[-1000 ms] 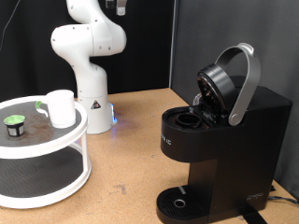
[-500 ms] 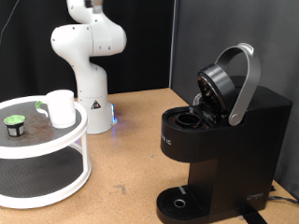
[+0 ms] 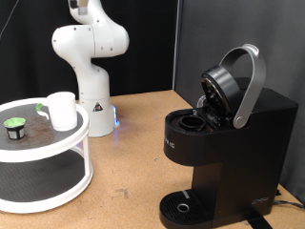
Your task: Make a cup of coffee with the keurig machine
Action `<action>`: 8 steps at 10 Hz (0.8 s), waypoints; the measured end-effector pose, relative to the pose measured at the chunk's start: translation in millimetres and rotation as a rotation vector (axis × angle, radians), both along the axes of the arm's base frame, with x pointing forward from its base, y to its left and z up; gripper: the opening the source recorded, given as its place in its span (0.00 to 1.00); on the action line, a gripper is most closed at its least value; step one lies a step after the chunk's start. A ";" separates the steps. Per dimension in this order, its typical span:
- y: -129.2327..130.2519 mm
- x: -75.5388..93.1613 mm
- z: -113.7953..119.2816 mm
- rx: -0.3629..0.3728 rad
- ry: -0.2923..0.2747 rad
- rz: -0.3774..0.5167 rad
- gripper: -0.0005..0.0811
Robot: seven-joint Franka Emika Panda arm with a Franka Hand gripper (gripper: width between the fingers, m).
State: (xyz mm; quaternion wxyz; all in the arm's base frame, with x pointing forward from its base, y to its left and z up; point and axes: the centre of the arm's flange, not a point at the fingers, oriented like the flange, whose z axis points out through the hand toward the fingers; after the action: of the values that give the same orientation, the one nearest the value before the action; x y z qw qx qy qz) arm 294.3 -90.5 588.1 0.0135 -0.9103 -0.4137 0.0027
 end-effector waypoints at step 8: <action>-123.0 -36.1 -7.8 0.024 -0.013 -0.012 1.00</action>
State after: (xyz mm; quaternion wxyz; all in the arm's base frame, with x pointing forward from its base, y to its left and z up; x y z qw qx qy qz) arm 258.2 -213.5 580.4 0.0216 -0.9126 -0.4082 -0.0082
